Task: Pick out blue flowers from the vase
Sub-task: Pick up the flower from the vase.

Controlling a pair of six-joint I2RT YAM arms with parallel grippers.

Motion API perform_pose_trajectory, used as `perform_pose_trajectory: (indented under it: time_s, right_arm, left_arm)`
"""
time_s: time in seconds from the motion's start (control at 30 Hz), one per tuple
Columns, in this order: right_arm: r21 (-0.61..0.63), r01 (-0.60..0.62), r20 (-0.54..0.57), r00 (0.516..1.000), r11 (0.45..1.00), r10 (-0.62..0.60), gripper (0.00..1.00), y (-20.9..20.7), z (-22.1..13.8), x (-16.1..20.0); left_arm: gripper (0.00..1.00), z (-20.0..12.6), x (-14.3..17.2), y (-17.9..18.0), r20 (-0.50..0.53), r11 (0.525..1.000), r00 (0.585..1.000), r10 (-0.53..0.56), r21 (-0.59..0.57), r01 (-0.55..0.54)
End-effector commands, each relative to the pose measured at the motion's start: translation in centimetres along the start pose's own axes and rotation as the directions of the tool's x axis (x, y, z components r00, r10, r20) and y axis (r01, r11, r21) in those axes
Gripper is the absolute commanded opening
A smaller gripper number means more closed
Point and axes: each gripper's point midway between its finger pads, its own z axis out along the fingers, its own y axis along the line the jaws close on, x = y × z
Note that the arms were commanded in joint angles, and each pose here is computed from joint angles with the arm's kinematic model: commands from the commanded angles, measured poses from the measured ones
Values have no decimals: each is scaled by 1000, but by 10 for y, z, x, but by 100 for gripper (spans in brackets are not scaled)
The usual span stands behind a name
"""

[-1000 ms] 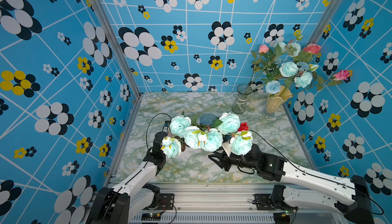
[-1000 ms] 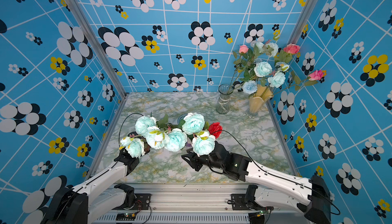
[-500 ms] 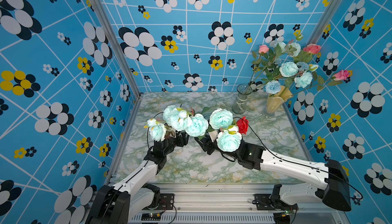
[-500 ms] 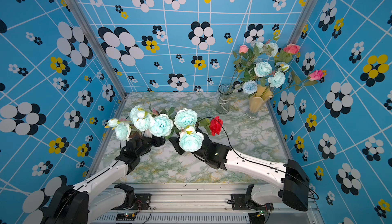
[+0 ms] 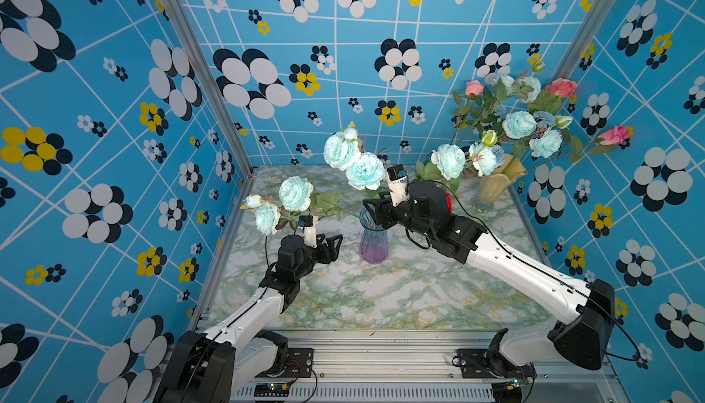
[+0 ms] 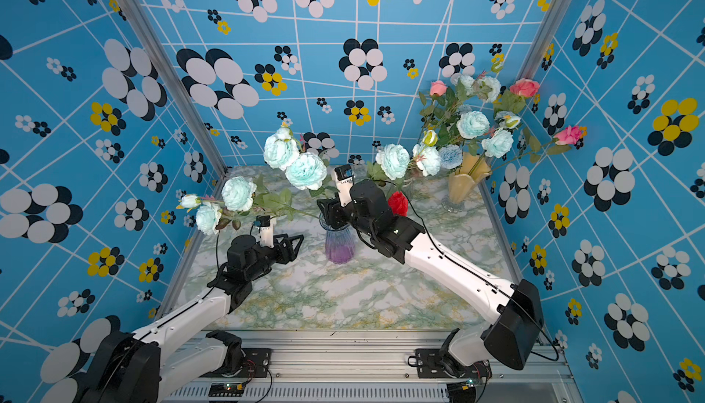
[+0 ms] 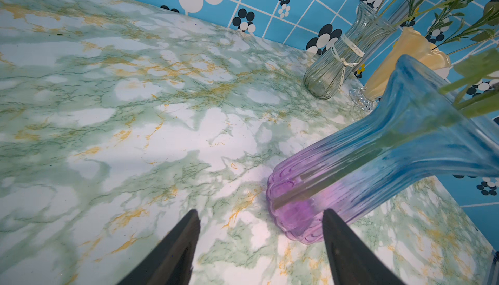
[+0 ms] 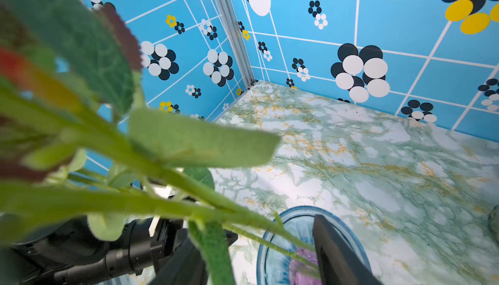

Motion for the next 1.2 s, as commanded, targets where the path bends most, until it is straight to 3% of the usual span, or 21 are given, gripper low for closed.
perform_pose_trajectory:
  time_s: [0.0,0.4,0.6,0.8,1.0,1.17]
  right_arm:
    - [-34,24,-118,993,999,-28,62,2,9,19]
    - [-11,73,-144,987,997,-74,64,-5,23,31]
    - [-80,77,-137,987,994,-88,64,7,32,33]
    - [-119,82,-158,982,989,-101,60,18,13,46]
    - [-134,232,-158,955,963,-252,58,53,-18,72]
    - [-124,280,-121,948,952,-295,57,63,-12,83]
  left_arm:
    - [74,2,-15,-11,31,999,999,23,33,-24]
    - [74,2,-15,-13,30,999,999,26,37,-28]
    - [74,1,-16,-14,32,999,999,27,42,-29]
    - [74,-2,-18,-15,42,999,999,34,36,-35]
    - [74,-2,-19,-14,43,999,999,31,34,-32]
    - [74,-1,-19,-15,43,999,999,27,38,-29]
